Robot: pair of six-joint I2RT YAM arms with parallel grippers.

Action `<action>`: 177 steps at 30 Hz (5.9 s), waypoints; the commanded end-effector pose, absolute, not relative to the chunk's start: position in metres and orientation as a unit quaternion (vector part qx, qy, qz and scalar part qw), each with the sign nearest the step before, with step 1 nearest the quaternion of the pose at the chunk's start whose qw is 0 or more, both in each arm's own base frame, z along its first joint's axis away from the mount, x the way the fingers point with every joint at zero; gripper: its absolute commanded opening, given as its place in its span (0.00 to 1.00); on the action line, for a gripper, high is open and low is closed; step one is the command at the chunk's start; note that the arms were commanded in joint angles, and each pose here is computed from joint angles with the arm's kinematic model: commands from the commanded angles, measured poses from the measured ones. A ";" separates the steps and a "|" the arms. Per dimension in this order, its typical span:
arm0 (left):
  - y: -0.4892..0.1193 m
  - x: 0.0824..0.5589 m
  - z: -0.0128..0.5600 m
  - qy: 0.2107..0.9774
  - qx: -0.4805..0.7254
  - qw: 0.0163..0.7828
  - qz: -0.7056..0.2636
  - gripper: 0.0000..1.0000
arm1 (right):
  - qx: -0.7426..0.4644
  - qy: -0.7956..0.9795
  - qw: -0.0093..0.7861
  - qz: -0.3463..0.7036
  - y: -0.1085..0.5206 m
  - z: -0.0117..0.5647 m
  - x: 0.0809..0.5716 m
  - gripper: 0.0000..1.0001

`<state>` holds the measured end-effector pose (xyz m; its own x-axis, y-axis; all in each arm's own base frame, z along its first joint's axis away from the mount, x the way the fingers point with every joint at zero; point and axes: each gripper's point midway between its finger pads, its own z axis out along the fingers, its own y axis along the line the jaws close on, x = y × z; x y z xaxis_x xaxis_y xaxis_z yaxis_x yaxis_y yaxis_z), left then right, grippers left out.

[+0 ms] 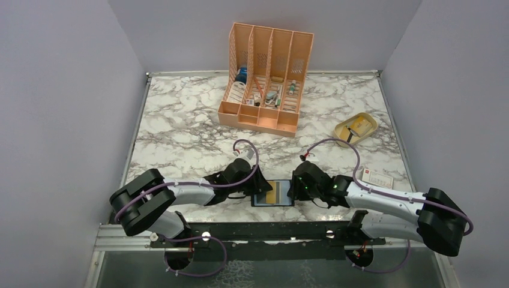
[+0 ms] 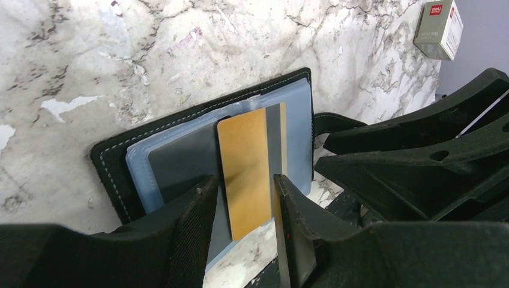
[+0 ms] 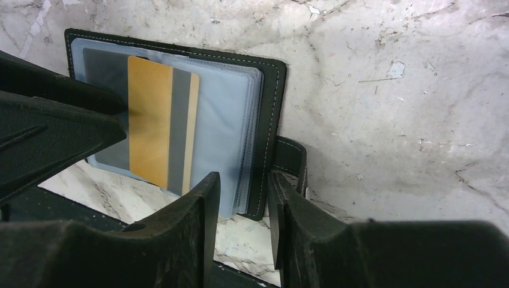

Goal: Put the credit cards into the card holder
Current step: Insert the credit card into the card holder, then close the card holder at the center of the board.

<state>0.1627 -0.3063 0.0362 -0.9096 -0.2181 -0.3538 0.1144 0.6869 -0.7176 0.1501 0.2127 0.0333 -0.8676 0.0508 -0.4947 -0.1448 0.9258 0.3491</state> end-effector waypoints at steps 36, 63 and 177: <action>-0.356 0.147 0.044 0.886 0.012 0.162 -0.434 0.38 | -0.021 0.945 0.244 0.216 0.229 0.022 0.151 0.26; -0.329 0.160 0.047 0.907 0.041 0.217 -0.360 0.40 | -0.008 0.945 0.258 0.202 0.212 0.032 0.148 0.20; -0.290 0.168 0.052 0.880 -0.024 0.146 -0.451 0.56 | 0.006 0.956 0.271 0.115 0.184 0.014 0.157 0.11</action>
<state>0.1722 -0.2807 0.0381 -0.9498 -0.1647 -0.2660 0.0934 0.6622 -0.7434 0.1524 0.1819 0.0238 -0.8641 0.0498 -0.5009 -0.0658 0.9754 0.2105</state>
